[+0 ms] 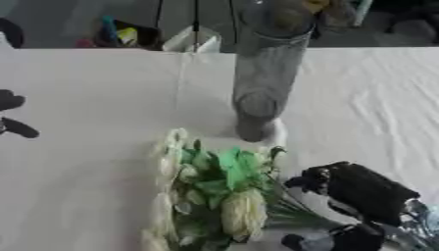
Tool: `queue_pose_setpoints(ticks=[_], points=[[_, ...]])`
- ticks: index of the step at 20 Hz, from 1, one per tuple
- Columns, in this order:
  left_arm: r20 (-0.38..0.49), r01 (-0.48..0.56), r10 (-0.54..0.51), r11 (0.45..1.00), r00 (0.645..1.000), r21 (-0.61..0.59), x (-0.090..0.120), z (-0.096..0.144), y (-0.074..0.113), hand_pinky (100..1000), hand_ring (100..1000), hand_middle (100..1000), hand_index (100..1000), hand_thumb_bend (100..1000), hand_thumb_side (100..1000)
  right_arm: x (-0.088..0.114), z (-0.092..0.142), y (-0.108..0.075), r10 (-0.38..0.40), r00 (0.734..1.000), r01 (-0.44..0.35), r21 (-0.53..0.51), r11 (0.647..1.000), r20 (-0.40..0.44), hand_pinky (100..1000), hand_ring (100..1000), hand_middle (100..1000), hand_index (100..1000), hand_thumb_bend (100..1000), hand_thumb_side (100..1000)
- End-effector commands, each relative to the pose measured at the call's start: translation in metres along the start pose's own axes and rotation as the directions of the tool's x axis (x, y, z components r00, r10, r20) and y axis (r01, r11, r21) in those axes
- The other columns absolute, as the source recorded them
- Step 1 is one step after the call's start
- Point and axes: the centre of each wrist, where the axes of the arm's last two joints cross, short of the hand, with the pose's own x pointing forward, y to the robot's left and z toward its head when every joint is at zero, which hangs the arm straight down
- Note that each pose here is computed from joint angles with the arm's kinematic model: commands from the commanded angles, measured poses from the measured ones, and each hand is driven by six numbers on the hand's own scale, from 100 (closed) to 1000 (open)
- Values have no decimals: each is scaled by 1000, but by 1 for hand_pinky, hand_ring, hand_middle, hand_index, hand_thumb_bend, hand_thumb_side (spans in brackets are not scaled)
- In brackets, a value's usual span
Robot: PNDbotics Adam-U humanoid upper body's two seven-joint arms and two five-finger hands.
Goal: Arrange flowers into the vase.
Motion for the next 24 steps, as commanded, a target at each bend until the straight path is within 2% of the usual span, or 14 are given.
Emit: queue_pose_setpoints(ticks=[1,8,13,16,21,24], points=[[28,4,-4,1000,1000,-10,4,-5,2,487,758,724,891,129,1000,1,1,-5,36,999,-36,-2,999,-13,543,525,608,859,472,1000],[28,4,-4,1000,1000,-14,5,-5,1,486,759,725,892,126,1000,2,0,0,44,998,-44,2,999,-38,535,467,601,834,443,1000],[29,5,-4,1000,1000,-16,5,-5,1,485,760,725,893,124,1000,3,-2,4,38,998,-37,17,999,-44,525,460,590,818,413,997],[29,6,-5,1000,1000,-16,5,-5,1,485,761,725,893,123,1000,4,-2,8,41,998,-39,53,998,-39,527,462,594,823,436,892],[29,6,-5,1000,1000,-19,5,-6,1,484,761,725,893,120,1000,3,-3,10,42,998,-39,68,997,-43,523,454,582,809,440,898],[30,7,-6,1000,1000,-19,5,-5,1,485,762,725,893,119,1000,3,-3,12,41,998,-37,72,997,-48,524,455,581,812,469,847]])
